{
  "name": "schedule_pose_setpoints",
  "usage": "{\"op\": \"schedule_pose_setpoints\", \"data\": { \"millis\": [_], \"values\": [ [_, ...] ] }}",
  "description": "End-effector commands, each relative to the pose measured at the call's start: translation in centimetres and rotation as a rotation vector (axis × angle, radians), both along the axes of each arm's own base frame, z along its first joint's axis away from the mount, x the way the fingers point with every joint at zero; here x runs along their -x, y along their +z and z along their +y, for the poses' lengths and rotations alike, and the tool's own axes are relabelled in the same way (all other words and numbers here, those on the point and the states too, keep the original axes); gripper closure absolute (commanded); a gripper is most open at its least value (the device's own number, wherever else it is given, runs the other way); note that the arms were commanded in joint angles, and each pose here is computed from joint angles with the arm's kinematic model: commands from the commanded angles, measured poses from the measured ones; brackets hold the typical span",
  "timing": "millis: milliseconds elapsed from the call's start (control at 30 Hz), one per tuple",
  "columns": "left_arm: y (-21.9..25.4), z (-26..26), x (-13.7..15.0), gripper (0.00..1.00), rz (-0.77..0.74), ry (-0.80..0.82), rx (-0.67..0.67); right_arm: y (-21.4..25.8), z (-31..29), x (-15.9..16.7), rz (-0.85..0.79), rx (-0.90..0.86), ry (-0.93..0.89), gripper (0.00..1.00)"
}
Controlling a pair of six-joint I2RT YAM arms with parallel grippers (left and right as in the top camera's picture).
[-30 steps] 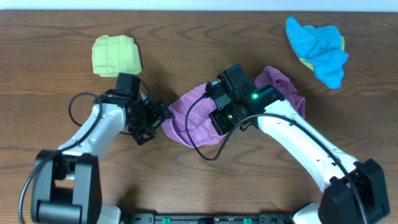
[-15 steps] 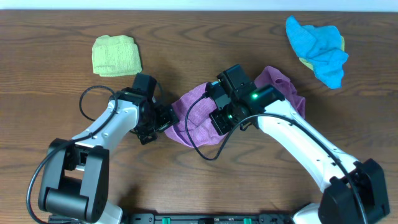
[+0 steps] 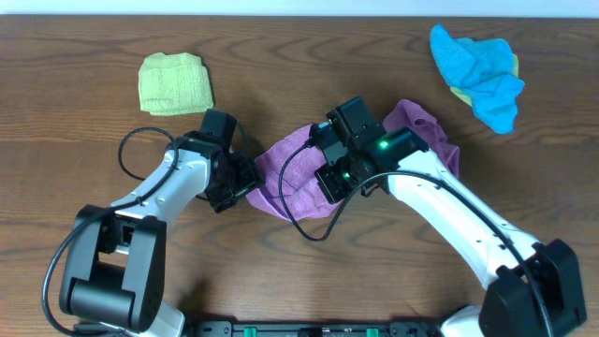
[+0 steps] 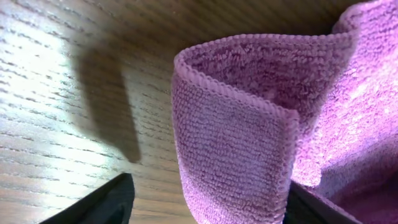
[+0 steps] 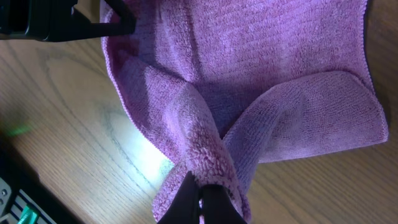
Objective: Fold the cloth
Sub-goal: 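Reach the left gripper to the towel's left corner and grasp it, then lift the towel with both grippers and stretch it apart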
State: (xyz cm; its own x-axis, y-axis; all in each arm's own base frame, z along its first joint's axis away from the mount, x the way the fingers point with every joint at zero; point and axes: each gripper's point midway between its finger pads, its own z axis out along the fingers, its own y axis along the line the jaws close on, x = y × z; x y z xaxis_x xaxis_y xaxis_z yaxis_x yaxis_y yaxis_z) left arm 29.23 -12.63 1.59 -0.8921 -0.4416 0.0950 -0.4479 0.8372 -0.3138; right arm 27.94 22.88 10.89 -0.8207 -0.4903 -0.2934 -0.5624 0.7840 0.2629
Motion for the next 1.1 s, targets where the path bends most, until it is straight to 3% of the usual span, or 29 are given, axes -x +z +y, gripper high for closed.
{"op": "schedule_pose_setpoints", "data": {
  "millis": [0,233,500,800,933,1067],
  "values": [
    [-0.1,0.1,-0.6,0.35,-0.012,-0.011,-0.021,-0.3,0.0,0.2,0.02,-0.003,-0.015,0.99],
    [-0.1,0.2,-0.5,0.57,-0.011,-0.01,-0.026,-0.3,0.0,0.2,0.021,-0.003,-0.018,0.98],
    [-0.5,1.2,0.0,0.94,0.006,-0.02,-0.081,-0.3,0.0,0.2,0.024,-0.004,-0.024,0.98],
    [1.2,1.5,-0.1,0.94,0.009,-0.105,-0.096,-0.3,-0.6,-0.1,0.023,0.005,-0.042,0.99],
    [4.8,1.5,-2.6,0.94,-0.065,-0.116,-0.111,0.8,-1.2,-0.8,-0.024,0.001,-0.063,0.98],
    [8.5,0.8,-5.7,0.94,-0.176,-0.103,-0.088,2.2,-2.0,-3.7,-0.153,-0.005,-0.116,0.99]
  ]
}}
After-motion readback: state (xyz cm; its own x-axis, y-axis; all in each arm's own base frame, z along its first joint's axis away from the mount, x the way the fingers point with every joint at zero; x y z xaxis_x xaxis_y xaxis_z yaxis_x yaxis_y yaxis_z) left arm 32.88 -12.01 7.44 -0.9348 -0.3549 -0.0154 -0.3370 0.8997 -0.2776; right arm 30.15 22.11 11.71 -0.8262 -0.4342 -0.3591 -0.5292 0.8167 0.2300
